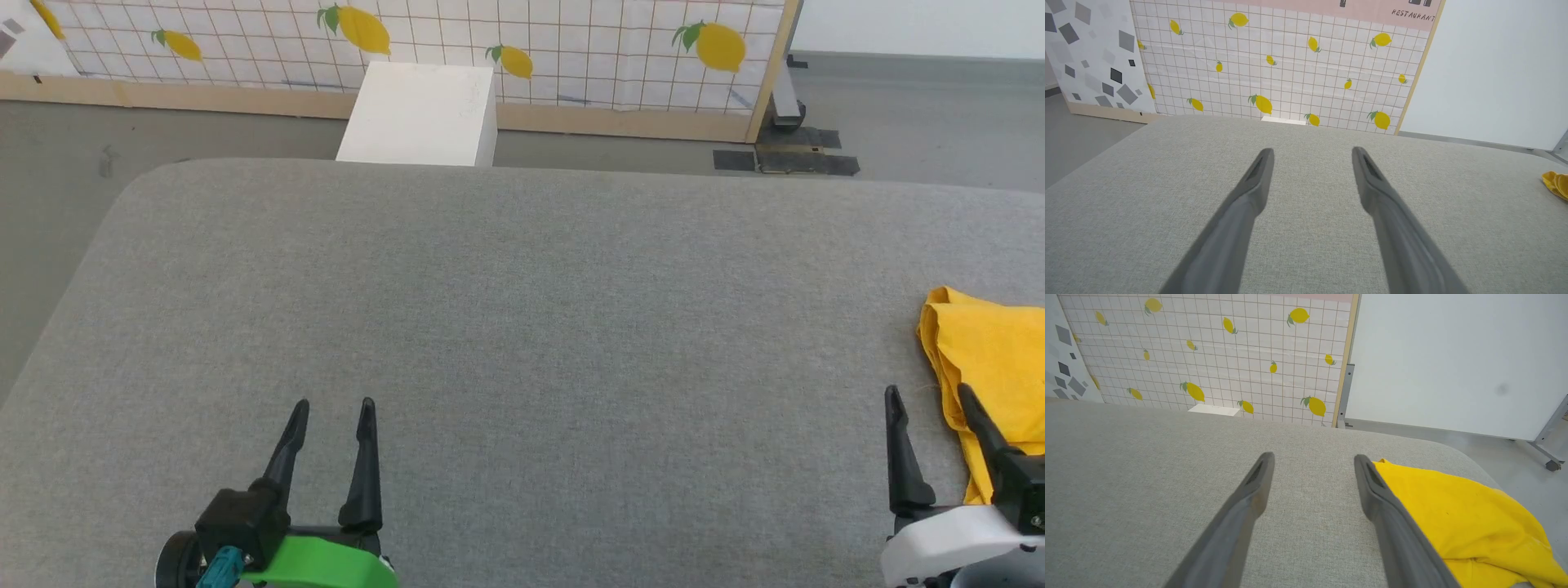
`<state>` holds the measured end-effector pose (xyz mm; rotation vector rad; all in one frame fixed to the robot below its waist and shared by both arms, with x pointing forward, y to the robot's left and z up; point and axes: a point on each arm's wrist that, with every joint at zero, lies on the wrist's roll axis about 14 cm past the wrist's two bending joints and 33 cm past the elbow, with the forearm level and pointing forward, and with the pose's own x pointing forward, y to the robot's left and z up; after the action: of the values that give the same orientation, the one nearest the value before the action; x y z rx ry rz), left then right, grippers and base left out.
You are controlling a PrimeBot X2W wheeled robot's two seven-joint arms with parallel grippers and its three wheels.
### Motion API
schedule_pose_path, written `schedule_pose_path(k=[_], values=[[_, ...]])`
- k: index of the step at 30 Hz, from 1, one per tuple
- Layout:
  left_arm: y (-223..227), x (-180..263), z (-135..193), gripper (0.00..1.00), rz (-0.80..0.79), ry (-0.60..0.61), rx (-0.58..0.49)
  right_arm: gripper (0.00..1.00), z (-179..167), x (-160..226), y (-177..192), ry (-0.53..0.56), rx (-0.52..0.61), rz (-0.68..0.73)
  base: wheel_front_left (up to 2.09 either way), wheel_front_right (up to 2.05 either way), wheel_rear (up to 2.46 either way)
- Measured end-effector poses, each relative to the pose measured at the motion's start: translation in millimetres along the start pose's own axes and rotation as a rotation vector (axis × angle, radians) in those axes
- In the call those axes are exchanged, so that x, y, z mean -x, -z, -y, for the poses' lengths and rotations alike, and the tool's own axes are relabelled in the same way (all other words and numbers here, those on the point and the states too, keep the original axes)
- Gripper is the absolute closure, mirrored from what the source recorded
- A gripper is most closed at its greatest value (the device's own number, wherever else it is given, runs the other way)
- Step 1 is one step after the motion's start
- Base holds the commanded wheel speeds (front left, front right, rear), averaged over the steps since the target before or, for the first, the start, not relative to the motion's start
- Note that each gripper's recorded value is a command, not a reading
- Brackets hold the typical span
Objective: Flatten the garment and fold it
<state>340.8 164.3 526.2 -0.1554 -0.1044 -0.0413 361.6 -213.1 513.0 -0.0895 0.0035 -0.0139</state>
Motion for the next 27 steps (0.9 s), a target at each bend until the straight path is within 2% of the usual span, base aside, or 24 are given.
schedule_pose_path(k=[4,5,27], values=[[3.0,-0.9,-1.2,0.00,-0.005,-0.004,-0.001,0.00,-3.0,0.9,7.4,-0.007,-0.023,-0.015,0.00,0.00,0.00],[4.0,-1.1,-0.9,1.00,-0.008,-0.006,0.000,1.00,-3.4,1.1,8.7,-0.007,-0.025,-0.019,0.00,0.00,0.00],[4.3,-3.8,-3.1,1.00,-0.021,-0.009,-0.020,1.00,-8.4,2.2,8.3,-0.022,-0.028,-0.024,0.00,0.00,0.00]])
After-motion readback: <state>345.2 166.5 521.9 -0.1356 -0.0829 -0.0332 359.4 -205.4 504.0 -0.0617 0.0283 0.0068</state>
